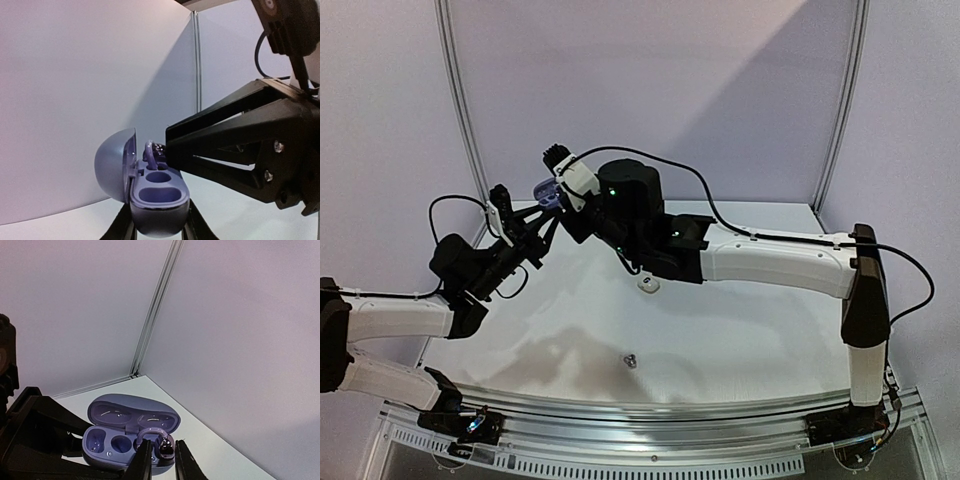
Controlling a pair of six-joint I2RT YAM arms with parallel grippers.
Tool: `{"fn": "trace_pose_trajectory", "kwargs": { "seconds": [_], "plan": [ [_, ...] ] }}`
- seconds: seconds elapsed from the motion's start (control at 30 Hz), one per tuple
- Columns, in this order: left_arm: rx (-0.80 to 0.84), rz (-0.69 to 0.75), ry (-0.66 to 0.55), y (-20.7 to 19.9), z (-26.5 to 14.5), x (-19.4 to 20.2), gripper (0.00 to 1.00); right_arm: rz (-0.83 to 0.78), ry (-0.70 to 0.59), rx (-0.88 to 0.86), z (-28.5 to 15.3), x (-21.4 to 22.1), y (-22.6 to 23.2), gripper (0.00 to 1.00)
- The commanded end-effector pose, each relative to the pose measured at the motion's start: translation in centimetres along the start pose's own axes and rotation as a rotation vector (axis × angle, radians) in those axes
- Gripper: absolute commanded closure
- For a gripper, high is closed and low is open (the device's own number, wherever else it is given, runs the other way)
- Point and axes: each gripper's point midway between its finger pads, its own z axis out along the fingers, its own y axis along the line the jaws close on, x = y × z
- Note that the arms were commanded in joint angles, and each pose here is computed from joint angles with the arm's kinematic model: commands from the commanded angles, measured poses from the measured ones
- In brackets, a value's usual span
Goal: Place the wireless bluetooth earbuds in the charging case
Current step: Insert the right earbud into the right side groove of the charging case, then adjust the right earbud in the right side groove of the charging case.
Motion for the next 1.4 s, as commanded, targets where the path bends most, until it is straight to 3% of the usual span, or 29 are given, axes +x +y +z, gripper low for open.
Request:
{"fn": "trace_pose_trajectory", "kwargs": {
  "seconds": [0.0, 0.23, 0.4, 0.53, 0.77, 0.9, 1.03, 1.37],
  "plan": [
    [0.022, 0.027, -0.09, -0.7, -0.2, -2.6, 1.0, -0.038, 0.104, -0.028, -0.6, 2.8, 0.2, 0.84],
    [0.016, 0.032, -0.072, -0.6, -0.2, -2.2, 1.0, 0.023, 0.086, -0.043, -1.4, 1.3, -1.1, 0.78],
    [0.017, 0.035, -0.066, -0.6, -0.2, -2.1, 1.0, 0.084, 0.028, -0.129, -3.1, -1.5, -1.5, 0.7],
    [0.03, 0.035, -0.049, -0.8, -0.2, -1.6, 1.0, 0.178, -0.032, -0.199, -4.5, -4.1, -2.9, 0.7],
    [0.174, 0.055, 0.015, -3.2, -0.4, -0.2, 1.0, 0.237, -0.068, -0.318, -5.4, -7.0, -2.2, 0.83],
    [0.179, 0.067, 0.043, -3.2, -0.4, 0.2, 1.0, 0.246, 0.026, -0.357, -4.1, -5.1, -0.6, 0.93],
    [0.18, 0.079, 0.03, -3.2, -0.3, -0.2, 1.0, 0.263, 0.027, -0.377, -3.7, -3.9, 0.2, 1.0],
    [0.191, 0.061, 0.027, -3.4, -0.2, -0.4, 1.0, 0.264, 0.104, -0.403, -3.0, -0.5, 1.8, 1.0]
  ]
}}
